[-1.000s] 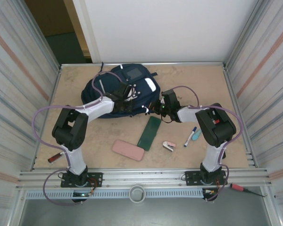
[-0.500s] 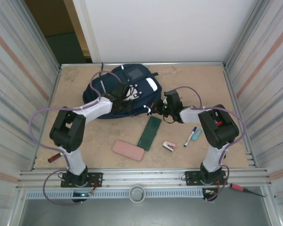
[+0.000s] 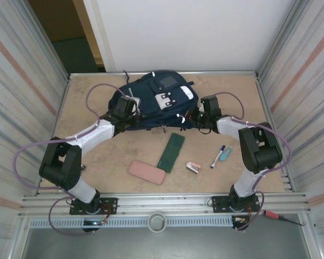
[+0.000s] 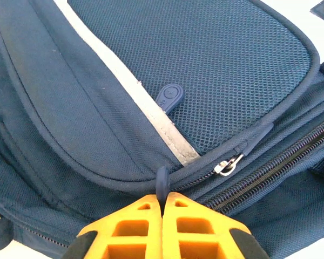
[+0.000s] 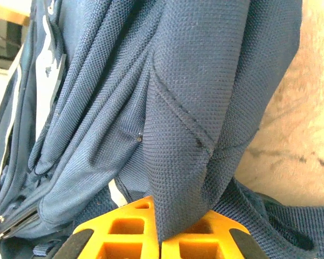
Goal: Pack books, pencil case, and school supplies into a backpack
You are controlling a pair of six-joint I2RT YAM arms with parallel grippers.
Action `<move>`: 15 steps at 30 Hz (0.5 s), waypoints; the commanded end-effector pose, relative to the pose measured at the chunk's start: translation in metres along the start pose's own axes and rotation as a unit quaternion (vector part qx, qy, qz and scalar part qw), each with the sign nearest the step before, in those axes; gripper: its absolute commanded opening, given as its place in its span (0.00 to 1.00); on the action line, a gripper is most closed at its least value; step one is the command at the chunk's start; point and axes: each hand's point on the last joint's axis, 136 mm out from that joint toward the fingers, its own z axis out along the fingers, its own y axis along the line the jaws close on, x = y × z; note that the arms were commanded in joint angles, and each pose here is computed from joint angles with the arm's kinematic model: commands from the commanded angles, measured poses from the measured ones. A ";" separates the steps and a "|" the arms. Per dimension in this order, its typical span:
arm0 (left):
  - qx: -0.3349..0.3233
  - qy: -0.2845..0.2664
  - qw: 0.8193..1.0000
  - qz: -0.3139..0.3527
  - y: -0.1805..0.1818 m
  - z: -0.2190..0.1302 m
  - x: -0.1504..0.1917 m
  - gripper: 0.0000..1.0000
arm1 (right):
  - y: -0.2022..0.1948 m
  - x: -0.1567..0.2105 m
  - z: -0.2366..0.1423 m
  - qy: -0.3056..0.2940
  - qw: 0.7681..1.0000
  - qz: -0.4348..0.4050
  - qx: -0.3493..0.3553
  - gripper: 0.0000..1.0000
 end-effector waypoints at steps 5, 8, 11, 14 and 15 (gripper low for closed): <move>0.017 -0.051 0.998 -0.027 -0.021 -0.020 -0.030 0.00 | -0.016 -0.005 -0.039 0.002 0.998 -0.030 0.050 0.59; 0.040 -0.055 0.997 -0.028 -0.037 -0.024 -0.031 0.00 | -0.006 0.029 -0.038 0.019 1.000 0.001 0.021 0.75; 0.052 -0.058 0.997 -0.022 -0.049 -0.028 -0.030 0.00 | 0.017 0.059 -0.026 0.028 0.999 0.031 -0.023 0.82; 0.058 -0.058 0.997 -0.013 -0.058 -0.030 -0.029 0.00 | 0.040 0.075 -0.007 0.039 0.998 0.035 -0.035 0.84; 0.060 -0.059 0.996 -0.012 -0.060 -0.032 -0.028 0.00 | 0.045 0.076 0.001 0.039 0.998 0.032 -0.033 0.84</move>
